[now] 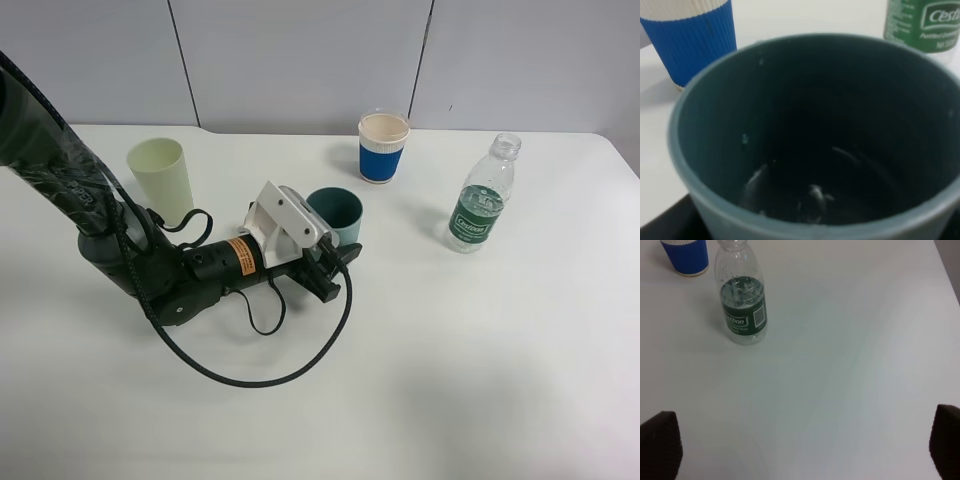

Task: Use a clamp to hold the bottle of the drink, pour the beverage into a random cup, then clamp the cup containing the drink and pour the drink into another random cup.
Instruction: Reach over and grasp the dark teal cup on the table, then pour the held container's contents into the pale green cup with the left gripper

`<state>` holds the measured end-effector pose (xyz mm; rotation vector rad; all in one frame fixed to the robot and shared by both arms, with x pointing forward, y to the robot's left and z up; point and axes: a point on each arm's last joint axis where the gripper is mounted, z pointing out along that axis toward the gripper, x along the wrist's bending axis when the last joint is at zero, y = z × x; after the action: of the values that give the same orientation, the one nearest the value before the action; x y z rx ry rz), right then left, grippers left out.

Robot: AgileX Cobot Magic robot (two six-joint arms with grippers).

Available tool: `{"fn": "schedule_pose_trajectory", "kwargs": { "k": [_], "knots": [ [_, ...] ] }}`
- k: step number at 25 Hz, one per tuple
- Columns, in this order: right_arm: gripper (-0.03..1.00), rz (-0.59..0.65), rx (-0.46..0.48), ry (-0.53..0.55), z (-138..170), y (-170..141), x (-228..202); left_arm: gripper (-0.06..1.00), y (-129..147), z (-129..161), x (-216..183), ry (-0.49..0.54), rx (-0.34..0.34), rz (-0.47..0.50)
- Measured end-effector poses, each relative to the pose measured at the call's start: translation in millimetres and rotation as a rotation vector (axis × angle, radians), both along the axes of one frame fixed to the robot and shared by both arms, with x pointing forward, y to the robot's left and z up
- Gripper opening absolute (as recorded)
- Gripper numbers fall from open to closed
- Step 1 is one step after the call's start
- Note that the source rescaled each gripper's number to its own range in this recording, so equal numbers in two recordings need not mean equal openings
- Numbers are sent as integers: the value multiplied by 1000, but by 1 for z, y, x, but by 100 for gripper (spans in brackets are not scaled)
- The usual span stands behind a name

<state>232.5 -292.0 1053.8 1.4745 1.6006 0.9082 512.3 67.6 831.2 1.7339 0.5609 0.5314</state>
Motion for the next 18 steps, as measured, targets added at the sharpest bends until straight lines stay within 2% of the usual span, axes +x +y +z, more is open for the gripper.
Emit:
{"fn": "schedule_pose_trajectory", "kwargs": {
  "k": [5,10,14,18],
  "knots": [
    [99,0,0,0,0,0,0,3,0,2,0,1,5,-1],
    [99,0,0,0,0,0,0,3,6,22,-6,-2,18,10],
    [99,0,0,0,0,0,0,3,19,46,-16,-18,-10,61],
    [99,0,0,0,0,0,0,3,38,56,-31,5,-13,132]
  ]
}}
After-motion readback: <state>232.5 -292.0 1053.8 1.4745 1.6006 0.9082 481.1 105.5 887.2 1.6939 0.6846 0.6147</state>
